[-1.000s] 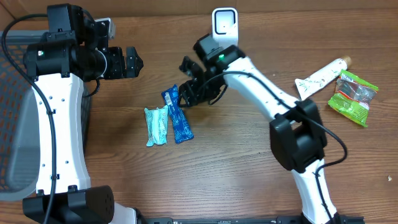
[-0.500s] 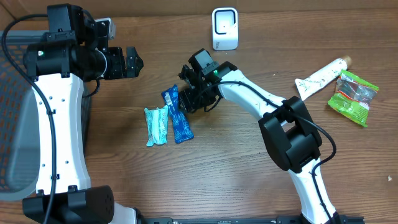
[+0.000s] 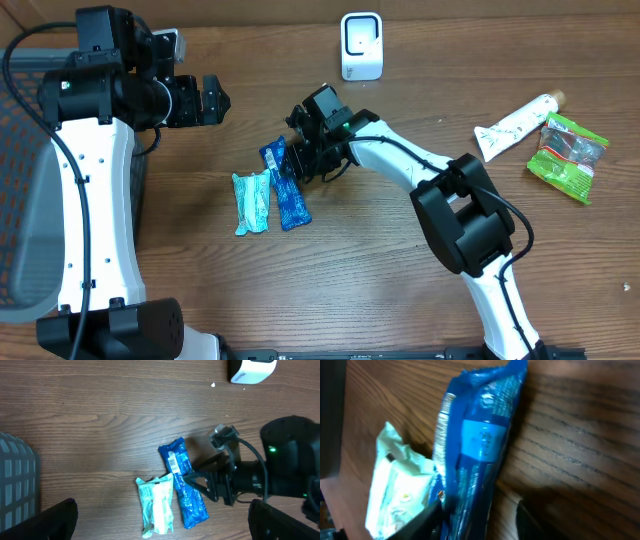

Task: Scan the item barcode
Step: 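Reach the right gripper to the blue snack bar and grasp it, then lift the blue bar and carry it up toward the scanner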

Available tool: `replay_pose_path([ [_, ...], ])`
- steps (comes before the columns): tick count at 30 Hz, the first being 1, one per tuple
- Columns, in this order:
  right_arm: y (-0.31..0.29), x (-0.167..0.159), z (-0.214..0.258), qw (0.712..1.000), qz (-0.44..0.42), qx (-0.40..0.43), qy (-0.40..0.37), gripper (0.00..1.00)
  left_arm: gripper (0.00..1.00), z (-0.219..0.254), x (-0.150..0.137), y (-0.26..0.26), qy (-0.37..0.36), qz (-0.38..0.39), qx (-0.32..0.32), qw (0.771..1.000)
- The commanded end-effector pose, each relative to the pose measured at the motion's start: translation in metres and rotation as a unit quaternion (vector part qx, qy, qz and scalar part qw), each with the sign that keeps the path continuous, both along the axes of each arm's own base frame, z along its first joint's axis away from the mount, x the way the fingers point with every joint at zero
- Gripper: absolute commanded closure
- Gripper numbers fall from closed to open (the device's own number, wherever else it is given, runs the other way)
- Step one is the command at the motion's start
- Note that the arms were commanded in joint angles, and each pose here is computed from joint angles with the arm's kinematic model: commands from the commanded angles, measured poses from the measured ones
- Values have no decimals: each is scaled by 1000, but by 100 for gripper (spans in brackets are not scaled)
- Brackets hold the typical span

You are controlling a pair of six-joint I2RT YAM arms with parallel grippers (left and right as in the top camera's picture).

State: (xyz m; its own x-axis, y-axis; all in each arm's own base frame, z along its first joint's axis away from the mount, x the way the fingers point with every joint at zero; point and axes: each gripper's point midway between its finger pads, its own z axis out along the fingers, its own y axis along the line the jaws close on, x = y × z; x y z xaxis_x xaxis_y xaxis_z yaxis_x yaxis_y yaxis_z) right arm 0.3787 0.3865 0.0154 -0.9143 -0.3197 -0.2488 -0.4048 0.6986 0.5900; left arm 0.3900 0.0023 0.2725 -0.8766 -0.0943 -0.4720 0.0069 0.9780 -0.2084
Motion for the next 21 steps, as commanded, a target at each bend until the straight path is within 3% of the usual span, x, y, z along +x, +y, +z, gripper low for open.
replay_pose_path([
  [1, 0, -10, -26, 998, -26, -14, 47, 57, 1, -1, 2, -2, -3, -11, -1, 1000],
  [9, 2, -12, -34, 997, -35, -15, 60, 60, 0, 0, 3, -2, -3, -11, -1, 1000],
  [16, 6, -24, -25, 995, -17, 16, 99, 96, 0, 0, 3, -2, -3, -11, -1, 1000],
  [21, -5, -15, -5, 988, -16, 72, 135, 96, 0, 0, 3, -2, -3, -11, 0, 1000],
])
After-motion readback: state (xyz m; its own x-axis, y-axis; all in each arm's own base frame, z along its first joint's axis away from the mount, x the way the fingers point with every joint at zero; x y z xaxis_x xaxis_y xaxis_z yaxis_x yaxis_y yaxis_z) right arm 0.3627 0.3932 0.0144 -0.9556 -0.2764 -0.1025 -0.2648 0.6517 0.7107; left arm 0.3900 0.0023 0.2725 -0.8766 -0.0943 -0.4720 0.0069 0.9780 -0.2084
